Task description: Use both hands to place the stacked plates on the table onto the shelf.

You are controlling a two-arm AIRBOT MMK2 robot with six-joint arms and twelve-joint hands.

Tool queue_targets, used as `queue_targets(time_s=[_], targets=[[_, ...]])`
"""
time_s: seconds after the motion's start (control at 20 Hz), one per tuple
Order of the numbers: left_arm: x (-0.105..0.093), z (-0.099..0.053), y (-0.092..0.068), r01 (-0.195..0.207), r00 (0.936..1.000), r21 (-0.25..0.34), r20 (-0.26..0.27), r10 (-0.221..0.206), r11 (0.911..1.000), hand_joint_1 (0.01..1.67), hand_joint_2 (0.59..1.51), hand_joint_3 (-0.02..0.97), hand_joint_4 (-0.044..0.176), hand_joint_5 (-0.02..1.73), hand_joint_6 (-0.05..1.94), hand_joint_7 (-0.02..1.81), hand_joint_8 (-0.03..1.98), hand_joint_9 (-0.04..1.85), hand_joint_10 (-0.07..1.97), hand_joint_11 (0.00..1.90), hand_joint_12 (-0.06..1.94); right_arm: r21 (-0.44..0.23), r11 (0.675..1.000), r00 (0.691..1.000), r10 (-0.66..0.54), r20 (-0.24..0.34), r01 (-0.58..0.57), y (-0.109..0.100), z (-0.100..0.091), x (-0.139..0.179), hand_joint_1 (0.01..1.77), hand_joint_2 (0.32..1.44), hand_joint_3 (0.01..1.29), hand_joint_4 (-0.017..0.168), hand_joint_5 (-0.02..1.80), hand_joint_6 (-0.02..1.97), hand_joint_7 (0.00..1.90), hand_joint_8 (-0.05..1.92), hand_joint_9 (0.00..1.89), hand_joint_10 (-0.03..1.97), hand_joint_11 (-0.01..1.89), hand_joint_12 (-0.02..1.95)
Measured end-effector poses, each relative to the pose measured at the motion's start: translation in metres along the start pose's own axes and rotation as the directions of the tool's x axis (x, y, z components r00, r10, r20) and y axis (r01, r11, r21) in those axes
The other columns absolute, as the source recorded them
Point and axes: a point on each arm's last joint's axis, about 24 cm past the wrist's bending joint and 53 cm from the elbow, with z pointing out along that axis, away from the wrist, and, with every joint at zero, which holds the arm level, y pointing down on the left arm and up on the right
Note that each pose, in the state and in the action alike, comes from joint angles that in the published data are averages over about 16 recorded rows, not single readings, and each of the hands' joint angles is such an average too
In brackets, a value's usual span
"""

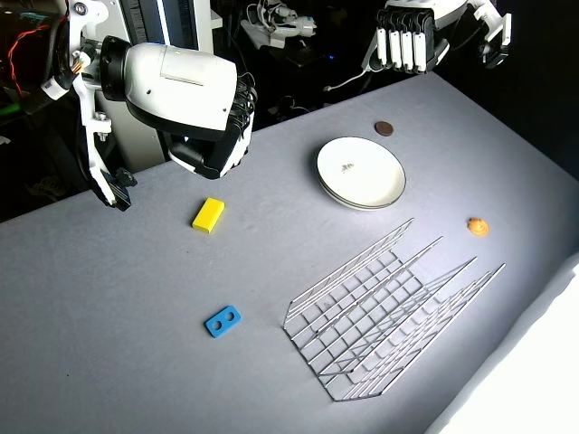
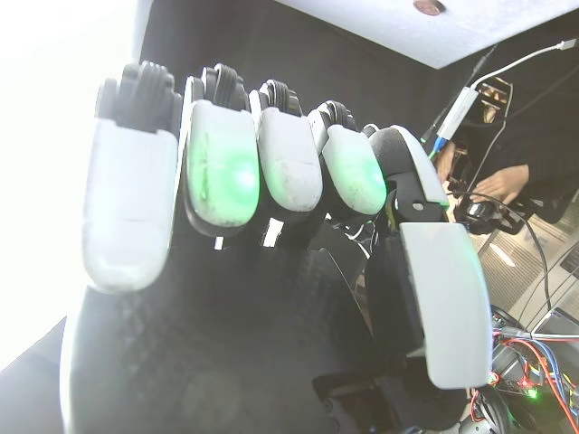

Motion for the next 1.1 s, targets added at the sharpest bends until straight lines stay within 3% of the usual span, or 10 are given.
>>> queue_targets(time_s=[0.2,0.4,0.5,0.6,0.75,0.95,1.1], targets=[[-0.0004,-0.0009,0.0009,0.001,1.0000,-0.003,0.002,-0.001,1.0000,0.08,1.064,0.055,0.015,0.47,0.46,0.43,0.45,0.46,0.42,0.47,0.44,-0.001,1.000,1.000,0.000,0.000,0.000,0.0001,0.0000,0.0000,0.21,1.19,0.05,0.009,0.46,0.57,0.47,0.54,0.50,0.56,0.63,0.48],[-0.0016,-0.0013,0.0015,0.002,1.0000,-0.005,0.007,-0.002,1.0000,0.06,1.058,0.047,0.011,0.36,0.34,0.33,0.34,0.35,0.31,0.35,0.33,0.000,1.000,1.000,0.001,0.001,-0.001,0.0001,0.0000,-0.0002,0.46,1.11,0.04,0.008,0.35,0.43,0.35,0.40,0.38,0.42,0.47,0.35],[-0.0018,-0.0017,0.0019,0.002,1.0000,-0.007,0.008,-0.002,1.0000,0.03,1.040,0.036,-0.001,0.22,0.16,0.19,0.16,0.20,0.13,0.20,0.16,0.000,1.000,1.000,0.003,0.002,-0.003,-0.0001,0.0001,-0.0004,0.58,1.07,0.03,0.005,0.20,0.24,0.21,0.22,0.22,0.23,0.30,0.18],[-0.0026,-0.0017,0.0018,0.003,0.9999,-0.006,0.012,-0.003,1.0000,0.02,1.039,0.019,0.000,0.10,0.03,0.08,0.02,0.08,0.01,0.07,0.02,0.001,1.000,1.000,0.007,0.003,-0.007,-0.0003,0.0001,-0.0008,0.72,1.03,0.02,0.005,0.07,0.07,0.07,0.05,0.07,0.05,0.13,0.05],[-0.0033,-0.0011,0.0012,0.007,0.9999,-0.004,0.014,-0.007,1.0000,0.02,1.037,0.016,0.001,0.06,0.01,0.05,0.01,0.03,0.01,0.03,0.01,0.004,1.000,1.000,0.015,0.004,-0.015,-0.0009,0.0001,-0.0009,0.93,0.97,0.01,0.006,0.02,0.02,0.02,0.01,0.01,0.01,0.02,0.09],[-0.0044,0.0006,-0.0010,0.025,0.9996,0.005,0.016,-0.025,0.9997,0.02,1.032,0.011,0.000,0.06,0.01,0.05,0.01,0.04,0.00,0.02,0.01,0.010,0.999,0.999,0.032,0.003,-0.032,-0.0023,0.0001,-0.0006,1.21,0.90,0.01,0.006,0.02,0.02,0.02,0.01,0.02,0.01,0.02,0.12],[-0.0045,0.0020,-0.0032,0.044,0.9989,0.013,0.013,-0.044,0.9989,0.02,1.029,0.006,0.000,0.07,0.02,0.07,0.02,0.04,0.00,0.03,0.02,0.015,0.998,0.998,0.056,0.001,-0.056,-0.0038,0.0001,-0.0001,1.27,0.89,0.01,0.006,0.02,0.02,0.02,0.01,0.02,0.01,0.02,0.15]])
